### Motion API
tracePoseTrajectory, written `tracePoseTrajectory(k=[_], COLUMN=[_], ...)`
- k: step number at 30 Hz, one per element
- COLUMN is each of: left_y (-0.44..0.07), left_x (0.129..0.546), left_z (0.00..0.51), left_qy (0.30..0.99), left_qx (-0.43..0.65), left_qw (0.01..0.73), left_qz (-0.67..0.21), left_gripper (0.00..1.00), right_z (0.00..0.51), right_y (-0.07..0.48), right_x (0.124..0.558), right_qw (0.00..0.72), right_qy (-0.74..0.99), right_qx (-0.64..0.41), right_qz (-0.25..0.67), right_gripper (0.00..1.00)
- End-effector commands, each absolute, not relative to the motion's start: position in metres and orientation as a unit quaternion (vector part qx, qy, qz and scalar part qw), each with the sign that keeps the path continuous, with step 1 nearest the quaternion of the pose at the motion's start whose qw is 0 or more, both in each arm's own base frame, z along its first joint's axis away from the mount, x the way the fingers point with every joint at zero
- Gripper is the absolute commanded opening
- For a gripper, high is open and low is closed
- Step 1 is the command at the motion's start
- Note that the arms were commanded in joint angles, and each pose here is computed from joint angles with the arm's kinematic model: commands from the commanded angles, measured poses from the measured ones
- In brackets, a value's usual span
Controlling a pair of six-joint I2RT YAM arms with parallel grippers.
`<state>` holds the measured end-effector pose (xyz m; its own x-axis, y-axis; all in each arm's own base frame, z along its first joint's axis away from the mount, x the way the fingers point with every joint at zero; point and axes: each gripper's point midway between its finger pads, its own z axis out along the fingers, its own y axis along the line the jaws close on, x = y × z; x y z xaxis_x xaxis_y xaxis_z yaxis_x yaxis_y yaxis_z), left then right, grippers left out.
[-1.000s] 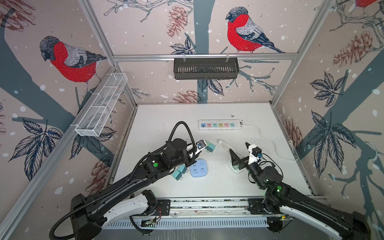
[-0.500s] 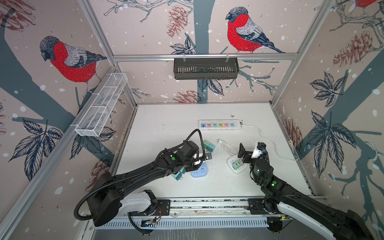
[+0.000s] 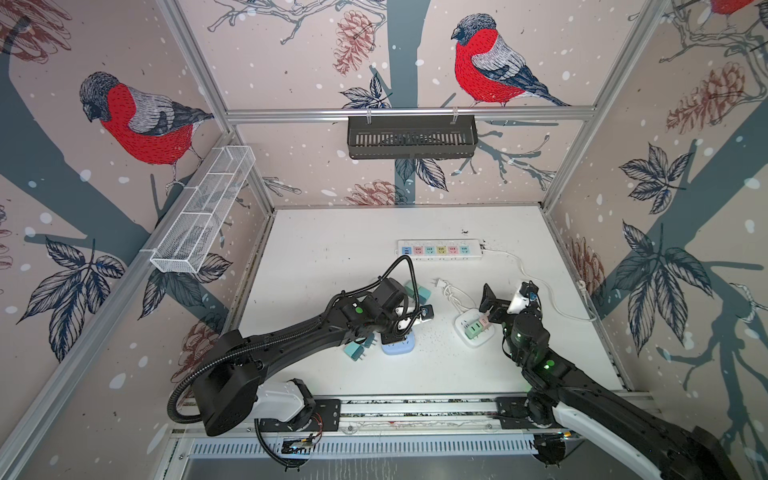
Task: Insert the plug
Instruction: 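Carry the adapter with the left gripper and lower it onto the light blue socket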
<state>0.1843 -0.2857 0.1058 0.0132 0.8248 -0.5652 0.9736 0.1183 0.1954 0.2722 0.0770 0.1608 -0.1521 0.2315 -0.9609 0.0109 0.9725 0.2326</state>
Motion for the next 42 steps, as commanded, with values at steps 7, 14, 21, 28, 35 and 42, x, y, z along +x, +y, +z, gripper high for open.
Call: tracePoseTrajectory(k=[7, 14, 21, 28, 35, 42], left_y=[-0.292, -0.293, -0.296, -0.298, -0.3, -0.3], left_x=[0.175, 0.172, 0.181, 0.176, 0.178, 0.18], left_z=[0.112, 0.121, 0.125, 0.116, 0.095, 0.094], left_qy=[0.687, 0.68, 0.684, 0.683, 0.694, 0.696], left_qx=[0.629, 0.614, 0.599, 0.605, 0.617, 0.615], left_qw=[0.337, 0.369, 0.374, 0.363, 0.324, 0.324], left_qz=[-0.135, -0.156, -0.181, -0.191, -0.18, -0.18], left_gripper=[0.0, 0.0, 0.0, 0.0, 0.0, 0.0], right_z=[0.164, 0.165, 0.164, 0.164, 0.164, 0.164], right_y=[0.079, 0.076, 0.076, 0.076, 0.075, 0.075], right_x=[0.273, 0.272, 0.272, 0.272, 0.272, 0.272], right_qw=[0.647, 0.649, 0.648, 0.648, 0.648, 0.648], right_qy=[0.75, 0.747, 0.748, 0.747, 0.748, 0.747], right_qx=[0.084, 0.089, 0.087, 0.088, 0.089, 0.089], right_qz=[0.109, 0.111, 0.115, 0.116, 0.117, 0.118], right_gripper=[1.0, 1.0, 1.0, 1.0, 1.0, 1.0])
